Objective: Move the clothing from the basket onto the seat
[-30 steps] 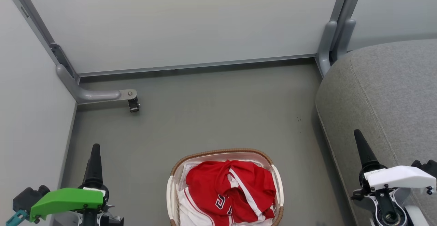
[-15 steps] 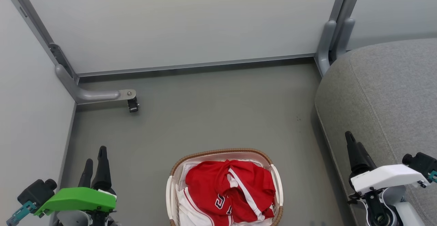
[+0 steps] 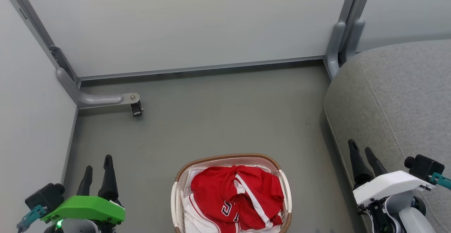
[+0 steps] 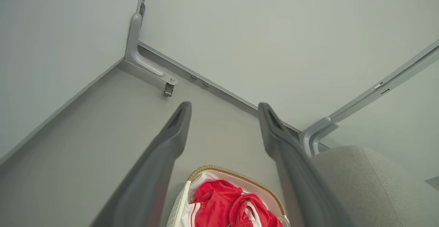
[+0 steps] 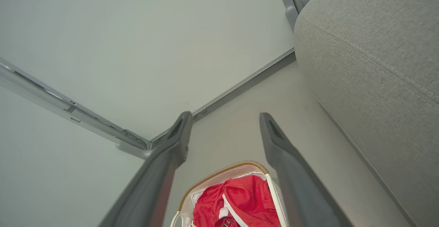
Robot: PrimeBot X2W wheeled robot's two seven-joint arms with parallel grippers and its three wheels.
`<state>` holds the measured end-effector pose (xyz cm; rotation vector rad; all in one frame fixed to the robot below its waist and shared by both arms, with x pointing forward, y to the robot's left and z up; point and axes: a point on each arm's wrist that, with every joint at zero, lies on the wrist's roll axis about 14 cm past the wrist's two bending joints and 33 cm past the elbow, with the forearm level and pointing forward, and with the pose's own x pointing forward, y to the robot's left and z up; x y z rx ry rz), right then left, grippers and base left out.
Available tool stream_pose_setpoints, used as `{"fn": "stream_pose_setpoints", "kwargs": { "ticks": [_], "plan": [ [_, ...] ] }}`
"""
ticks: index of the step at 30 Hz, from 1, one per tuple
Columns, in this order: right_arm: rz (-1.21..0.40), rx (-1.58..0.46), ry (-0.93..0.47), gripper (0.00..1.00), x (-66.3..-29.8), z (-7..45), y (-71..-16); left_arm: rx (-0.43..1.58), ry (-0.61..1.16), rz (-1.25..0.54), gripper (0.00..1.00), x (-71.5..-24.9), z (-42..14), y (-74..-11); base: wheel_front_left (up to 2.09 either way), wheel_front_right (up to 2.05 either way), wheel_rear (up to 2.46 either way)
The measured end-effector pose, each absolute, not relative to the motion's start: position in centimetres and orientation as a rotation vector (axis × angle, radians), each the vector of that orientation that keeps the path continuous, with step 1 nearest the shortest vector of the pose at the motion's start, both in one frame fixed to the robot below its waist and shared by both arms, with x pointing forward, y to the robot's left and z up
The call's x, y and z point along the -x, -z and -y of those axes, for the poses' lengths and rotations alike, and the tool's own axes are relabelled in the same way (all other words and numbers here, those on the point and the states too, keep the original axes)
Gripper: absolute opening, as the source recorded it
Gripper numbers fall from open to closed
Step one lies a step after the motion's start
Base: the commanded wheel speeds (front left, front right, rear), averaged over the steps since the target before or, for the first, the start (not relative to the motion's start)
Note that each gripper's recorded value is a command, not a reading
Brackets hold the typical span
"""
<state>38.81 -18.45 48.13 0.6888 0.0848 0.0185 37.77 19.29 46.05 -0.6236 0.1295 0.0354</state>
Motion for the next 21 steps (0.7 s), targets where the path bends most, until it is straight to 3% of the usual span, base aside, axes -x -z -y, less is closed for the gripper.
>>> {"fn": "stream_pose_setpoints", "kwargs": {
  "ticks": [21],
  "plan": [
    [-0.104,-0.457,-0.029,1.00,-38.4,18.7,-46.8,0.395,-0.003,-0.158,1.00,-37.5,-19.0,-44.7,0.00,0.00,0.00]
  ]
}}
